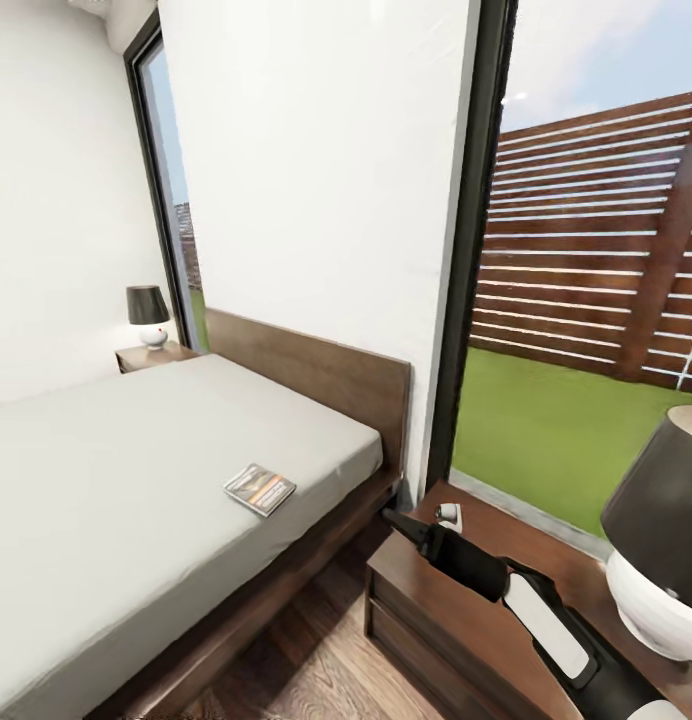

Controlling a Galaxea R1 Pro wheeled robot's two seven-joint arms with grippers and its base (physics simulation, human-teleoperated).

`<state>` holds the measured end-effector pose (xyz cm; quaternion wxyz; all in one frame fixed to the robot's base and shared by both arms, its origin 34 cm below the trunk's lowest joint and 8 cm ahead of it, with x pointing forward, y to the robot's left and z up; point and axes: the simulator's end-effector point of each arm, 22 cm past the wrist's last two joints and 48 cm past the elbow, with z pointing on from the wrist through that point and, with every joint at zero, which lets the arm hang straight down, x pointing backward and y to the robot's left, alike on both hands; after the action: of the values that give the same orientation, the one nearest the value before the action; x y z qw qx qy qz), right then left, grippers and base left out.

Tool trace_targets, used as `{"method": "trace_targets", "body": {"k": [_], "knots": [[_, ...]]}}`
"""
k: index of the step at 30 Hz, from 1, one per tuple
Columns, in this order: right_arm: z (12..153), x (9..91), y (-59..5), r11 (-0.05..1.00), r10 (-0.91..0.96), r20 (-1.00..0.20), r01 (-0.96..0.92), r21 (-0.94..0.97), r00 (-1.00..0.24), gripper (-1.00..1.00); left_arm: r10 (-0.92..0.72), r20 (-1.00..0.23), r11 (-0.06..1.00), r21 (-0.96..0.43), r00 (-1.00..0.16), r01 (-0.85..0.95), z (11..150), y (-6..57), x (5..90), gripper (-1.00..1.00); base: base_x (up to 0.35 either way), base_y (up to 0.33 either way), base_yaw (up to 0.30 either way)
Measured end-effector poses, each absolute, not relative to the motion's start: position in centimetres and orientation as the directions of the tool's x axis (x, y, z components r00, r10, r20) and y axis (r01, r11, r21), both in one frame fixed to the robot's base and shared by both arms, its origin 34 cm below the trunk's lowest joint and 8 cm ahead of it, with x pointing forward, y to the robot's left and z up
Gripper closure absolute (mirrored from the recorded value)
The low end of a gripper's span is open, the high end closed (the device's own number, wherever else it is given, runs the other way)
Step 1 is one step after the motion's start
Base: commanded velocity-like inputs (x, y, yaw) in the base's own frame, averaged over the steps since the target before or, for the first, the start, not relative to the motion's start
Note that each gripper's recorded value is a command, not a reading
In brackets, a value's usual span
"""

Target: In the bedroom, move the book from the bed onto either nightstand, and place the two sandals side by side next to the bed.

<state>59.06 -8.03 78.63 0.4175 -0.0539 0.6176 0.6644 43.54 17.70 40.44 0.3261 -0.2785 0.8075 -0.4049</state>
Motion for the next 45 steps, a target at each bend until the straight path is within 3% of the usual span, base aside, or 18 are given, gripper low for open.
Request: {"method": "trace_targets", "body": {"k": [45], "knots": [[78.65,59.11,-8.16,0.113,0.490,-0.587,-0.621,0.776,-0.645,-1.00,-0.716,-0.302,0.517,-0.835,-0.630,-0.188,40.39,17.97,43.41,-1.00,0.000,0.000,0.218]]}}
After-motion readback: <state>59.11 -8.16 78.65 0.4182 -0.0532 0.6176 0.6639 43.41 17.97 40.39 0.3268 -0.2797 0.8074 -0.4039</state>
